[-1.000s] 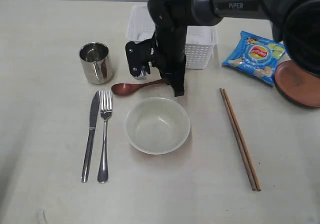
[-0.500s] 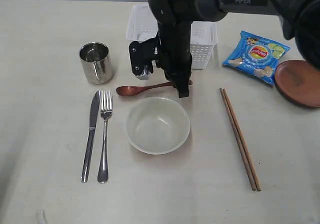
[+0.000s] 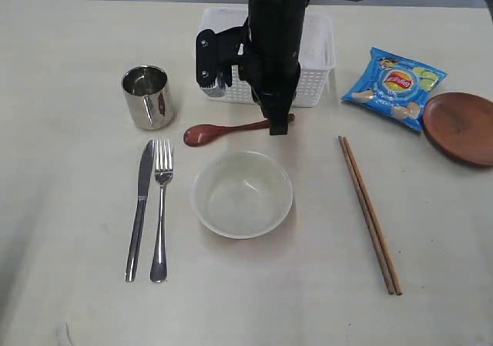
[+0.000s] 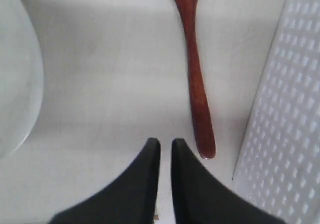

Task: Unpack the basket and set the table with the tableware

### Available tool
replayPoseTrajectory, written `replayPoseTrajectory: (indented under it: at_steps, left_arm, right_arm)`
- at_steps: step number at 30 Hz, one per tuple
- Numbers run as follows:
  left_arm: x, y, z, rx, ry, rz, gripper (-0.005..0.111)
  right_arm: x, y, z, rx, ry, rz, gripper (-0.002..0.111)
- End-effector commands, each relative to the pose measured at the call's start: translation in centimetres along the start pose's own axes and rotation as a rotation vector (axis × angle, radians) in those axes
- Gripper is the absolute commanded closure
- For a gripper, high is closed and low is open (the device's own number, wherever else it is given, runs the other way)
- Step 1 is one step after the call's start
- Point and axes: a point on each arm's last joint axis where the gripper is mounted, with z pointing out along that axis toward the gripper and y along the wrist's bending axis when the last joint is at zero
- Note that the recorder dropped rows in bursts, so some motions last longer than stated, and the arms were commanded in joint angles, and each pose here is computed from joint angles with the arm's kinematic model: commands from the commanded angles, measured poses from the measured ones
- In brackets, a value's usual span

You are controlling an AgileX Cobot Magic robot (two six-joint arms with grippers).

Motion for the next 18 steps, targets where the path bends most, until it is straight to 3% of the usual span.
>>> replayPoseTrajectory:
  at_steps: [1,2,6,11,15,18]
  left_arm:
    - [0.1,0.0,0.0,0.0,-0.001,-0.009,0.107]
    - [0.1,0.0,0.0,0.0,-0.001,-0.009,0.107]
    - [0.1,0.0,0.0,0.0,-0.001,-0.009,0.107]
    - [0.1,0.0,0.0,0.0,-0.001,-0.009,0.107]
    - [0.1,0.0,0.0,0.0,-0.001,-0.009,0.107]
    - [0.1,0.0,0.0,0.0,-0.001,-0.009,0.107]
  right_arm:
    - [-0.1,-0.4,2.4,0.004,0.026,-0.051,0.062]
    - [-0.2,-0.5,2.9,0.006,0.029,-0.052,0.059]
    - [-0.6,-0.7,4.9,0.013,0.021,-0.069,0.07]
    - [0.0,-1.4,5.5,0.026,0.006,-0.046,0.07]
    - [1.4,-2.0,5.8,-0.022,-0.031,0.033,0.07]
    - [1.8,-1.8,5.8,-0.09,-0.076,0.011,0.07]
